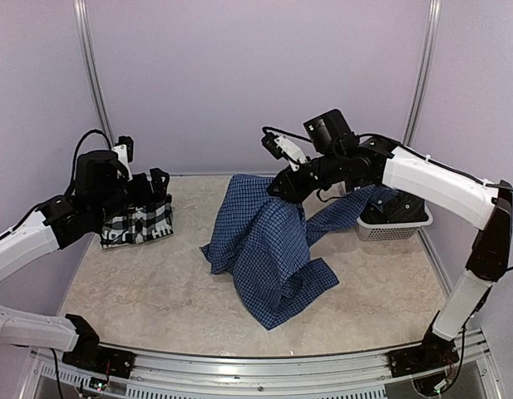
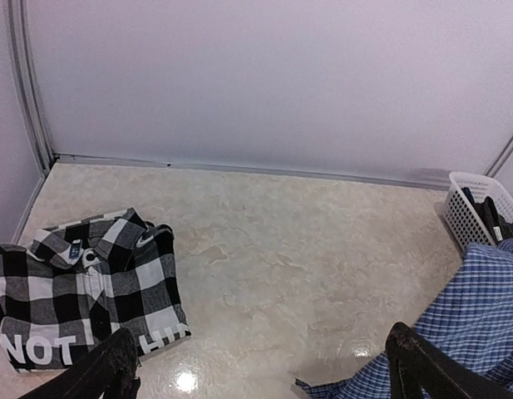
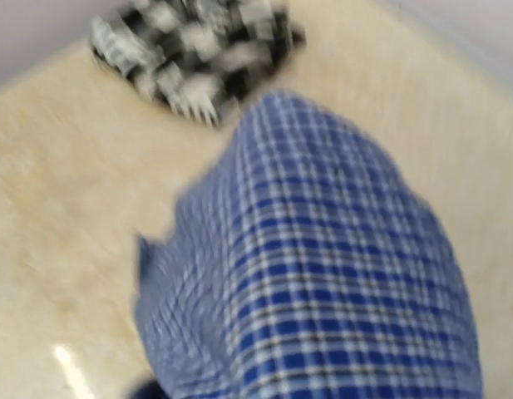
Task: Fold and stack the long sleeve shirts
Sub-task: Place the crumpled shirt at the center of the board.
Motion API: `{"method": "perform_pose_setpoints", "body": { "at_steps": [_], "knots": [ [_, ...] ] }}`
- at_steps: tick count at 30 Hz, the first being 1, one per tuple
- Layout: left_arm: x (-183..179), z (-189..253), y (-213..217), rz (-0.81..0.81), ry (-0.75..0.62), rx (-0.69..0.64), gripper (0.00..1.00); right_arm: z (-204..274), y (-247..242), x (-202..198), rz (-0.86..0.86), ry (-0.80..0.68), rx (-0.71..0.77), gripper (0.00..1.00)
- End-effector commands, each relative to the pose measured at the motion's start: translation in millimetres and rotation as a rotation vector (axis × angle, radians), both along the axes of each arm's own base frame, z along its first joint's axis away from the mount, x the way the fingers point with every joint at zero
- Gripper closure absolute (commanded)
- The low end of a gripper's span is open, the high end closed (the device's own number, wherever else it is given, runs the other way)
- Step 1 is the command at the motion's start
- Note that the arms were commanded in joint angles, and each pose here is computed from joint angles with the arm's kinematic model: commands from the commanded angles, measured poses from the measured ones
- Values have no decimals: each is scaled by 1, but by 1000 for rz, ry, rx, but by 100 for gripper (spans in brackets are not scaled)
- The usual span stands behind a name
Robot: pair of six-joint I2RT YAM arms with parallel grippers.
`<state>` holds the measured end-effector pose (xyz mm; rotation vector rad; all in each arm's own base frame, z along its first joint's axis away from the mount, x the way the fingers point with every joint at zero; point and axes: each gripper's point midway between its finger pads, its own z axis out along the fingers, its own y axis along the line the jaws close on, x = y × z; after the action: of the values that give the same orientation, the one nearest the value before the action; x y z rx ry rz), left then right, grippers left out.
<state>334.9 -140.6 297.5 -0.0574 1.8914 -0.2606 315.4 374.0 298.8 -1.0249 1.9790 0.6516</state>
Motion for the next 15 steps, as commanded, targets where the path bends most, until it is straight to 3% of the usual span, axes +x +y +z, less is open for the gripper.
{"method": "perform_pose_setpoints", "body": {
  "at_steps": [1,4,9,15],
  "knots": [
    [2,-22,-28,-123,33,-26,1,-44,-4,43,-118,125,6,83],
    [6,-38,-45,-168,53,-20,1,-75,-35,72,-260,154,-80,70],
    [14,-82,-84,-290,139,5,1,-89,-58,63,-295,135,-138,33],
    [8,-152,-124,-479,324,78,2,-123,-61,8,-165,257,-161,19]
  ]
}}
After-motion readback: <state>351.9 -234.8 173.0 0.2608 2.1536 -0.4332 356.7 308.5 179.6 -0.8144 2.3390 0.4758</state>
